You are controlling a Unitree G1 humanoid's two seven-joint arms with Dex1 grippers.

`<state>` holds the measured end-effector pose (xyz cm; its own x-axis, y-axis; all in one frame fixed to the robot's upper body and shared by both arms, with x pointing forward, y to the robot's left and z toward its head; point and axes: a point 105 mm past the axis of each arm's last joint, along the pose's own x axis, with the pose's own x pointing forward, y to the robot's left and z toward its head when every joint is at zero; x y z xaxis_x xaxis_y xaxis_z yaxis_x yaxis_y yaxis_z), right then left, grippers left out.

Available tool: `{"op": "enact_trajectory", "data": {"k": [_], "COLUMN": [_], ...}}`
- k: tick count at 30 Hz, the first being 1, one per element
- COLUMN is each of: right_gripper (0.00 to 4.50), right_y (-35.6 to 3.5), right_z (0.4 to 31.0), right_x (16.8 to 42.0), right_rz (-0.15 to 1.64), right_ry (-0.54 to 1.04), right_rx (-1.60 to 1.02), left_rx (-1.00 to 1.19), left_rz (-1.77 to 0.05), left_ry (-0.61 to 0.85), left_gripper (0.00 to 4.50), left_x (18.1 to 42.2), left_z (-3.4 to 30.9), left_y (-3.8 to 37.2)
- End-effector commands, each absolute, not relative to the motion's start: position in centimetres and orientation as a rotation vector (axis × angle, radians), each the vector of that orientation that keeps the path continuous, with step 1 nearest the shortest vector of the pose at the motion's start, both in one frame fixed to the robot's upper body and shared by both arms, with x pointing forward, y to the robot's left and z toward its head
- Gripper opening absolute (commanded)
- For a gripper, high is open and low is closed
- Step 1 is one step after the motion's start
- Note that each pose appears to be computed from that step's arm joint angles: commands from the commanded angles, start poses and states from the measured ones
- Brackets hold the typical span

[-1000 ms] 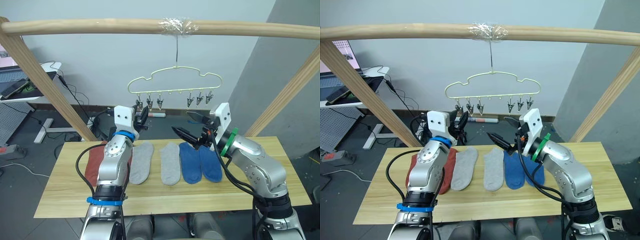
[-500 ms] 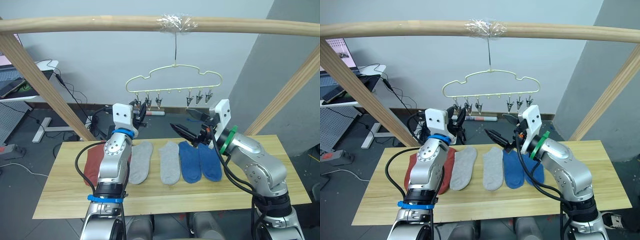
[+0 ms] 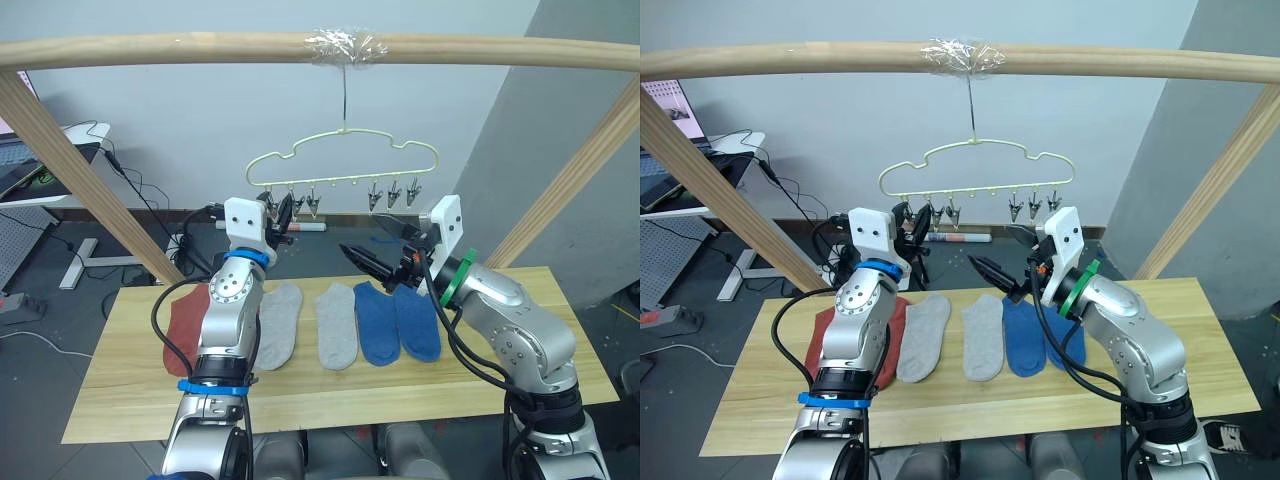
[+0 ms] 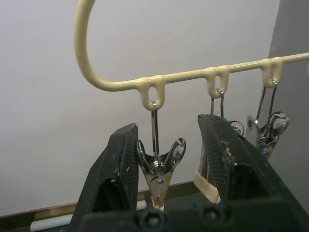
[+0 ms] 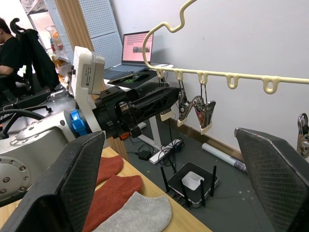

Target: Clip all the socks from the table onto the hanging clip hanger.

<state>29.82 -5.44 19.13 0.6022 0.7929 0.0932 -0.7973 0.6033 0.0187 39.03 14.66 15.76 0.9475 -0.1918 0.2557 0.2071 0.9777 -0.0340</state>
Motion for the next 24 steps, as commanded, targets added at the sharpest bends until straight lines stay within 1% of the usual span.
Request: {"op": "enact_trajectory", "data": {"k": [1,6,17,20,23,24], "right_gripper": [4.50,4.50,4.50,4.50,4.50,4.50], "right_y": [-5.36,-5.43,-5.72,-5.83,-6.00,-6.04], "right_z": [20.96,20.98,20.75,20.80,20.71,20.63], "right_x": [29.12,29.22,29.45,29.62,29.89,29.96], "right_rz": [0.940,0.936,0.920,0.911,0.894,0.890], "right_ry": [-0.150,-0.149,-0.143,-0.144,-0.142,-0.140], "right_rx": [0.061,0.061,0.051,0.060,0.058,0.056], "left_rx": [-0.039,-0.004,-0.002,-0.010,-0.011,-0.012], "left_rz": [-0.189,-0.178,-0.178,-0.186,-0.205,-0.209], "left_ry": [-0.309,-0.302,-0.313,-0.324,-0.328,-0.331], "left_gripper": [2.16,2.16,2.16,1.64,0.81,0.62], "left_x": [39.00,39.06,39.13,39.04,38.99,38.99], "left_z": [17.15,16.93,17.06,17.28,17.35,17.45], "left_y": [15.08,15.36,15.34,15.20,14.74,14.62]}}
